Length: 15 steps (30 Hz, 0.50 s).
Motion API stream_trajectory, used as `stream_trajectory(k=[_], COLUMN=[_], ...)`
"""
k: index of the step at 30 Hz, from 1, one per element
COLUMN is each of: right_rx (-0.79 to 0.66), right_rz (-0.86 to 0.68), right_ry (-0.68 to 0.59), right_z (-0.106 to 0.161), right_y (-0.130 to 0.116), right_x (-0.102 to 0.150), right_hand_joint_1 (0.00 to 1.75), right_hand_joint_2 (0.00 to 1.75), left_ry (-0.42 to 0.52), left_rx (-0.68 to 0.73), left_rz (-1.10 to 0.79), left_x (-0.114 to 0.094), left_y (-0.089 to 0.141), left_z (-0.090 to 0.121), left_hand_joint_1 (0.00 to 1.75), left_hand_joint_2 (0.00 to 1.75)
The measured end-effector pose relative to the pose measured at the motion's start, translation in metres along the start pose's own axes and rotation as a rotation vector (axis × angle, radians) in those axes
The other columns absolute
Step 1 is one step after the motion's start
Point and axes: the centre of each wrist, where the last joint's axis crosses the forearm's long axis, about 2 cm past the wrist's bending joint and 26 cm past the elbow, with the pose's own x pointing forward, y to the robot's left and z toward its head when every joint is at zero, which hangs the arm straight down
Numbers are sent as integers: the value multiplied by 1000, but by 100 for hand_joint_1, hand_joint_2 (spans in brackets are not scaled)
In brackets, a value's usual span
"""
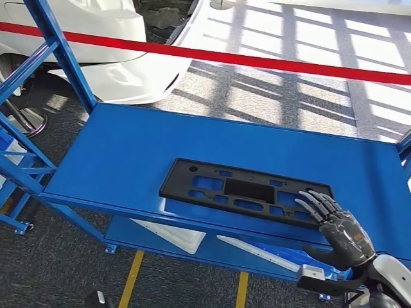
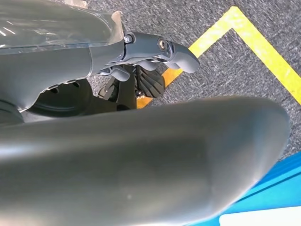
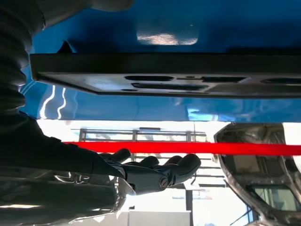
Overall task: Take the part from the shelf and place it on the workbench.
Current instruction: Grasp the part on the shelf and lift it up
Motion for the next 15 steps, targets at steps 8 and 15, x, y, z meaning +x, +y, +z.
stream_trajectory(k=[8, 15], right_rx=[55, 69], right_rz=[2, 7], right_ry=[19, 39], right_z=[-8, -9], right_y=[10, 21], right_x=[-12, -13], right_hand_joint_1=[0, 0], right_hand_joint_2=[175, 175], left_ry=[-2, -3], left_rx=[-6, -12], left_rz=[-18, -33], left_x=[1, 1], left_y=[-2, -3], left_z=[0, 0], left_hand_joint_1=[0, 0], left_hand_joint_2=[0, 0])
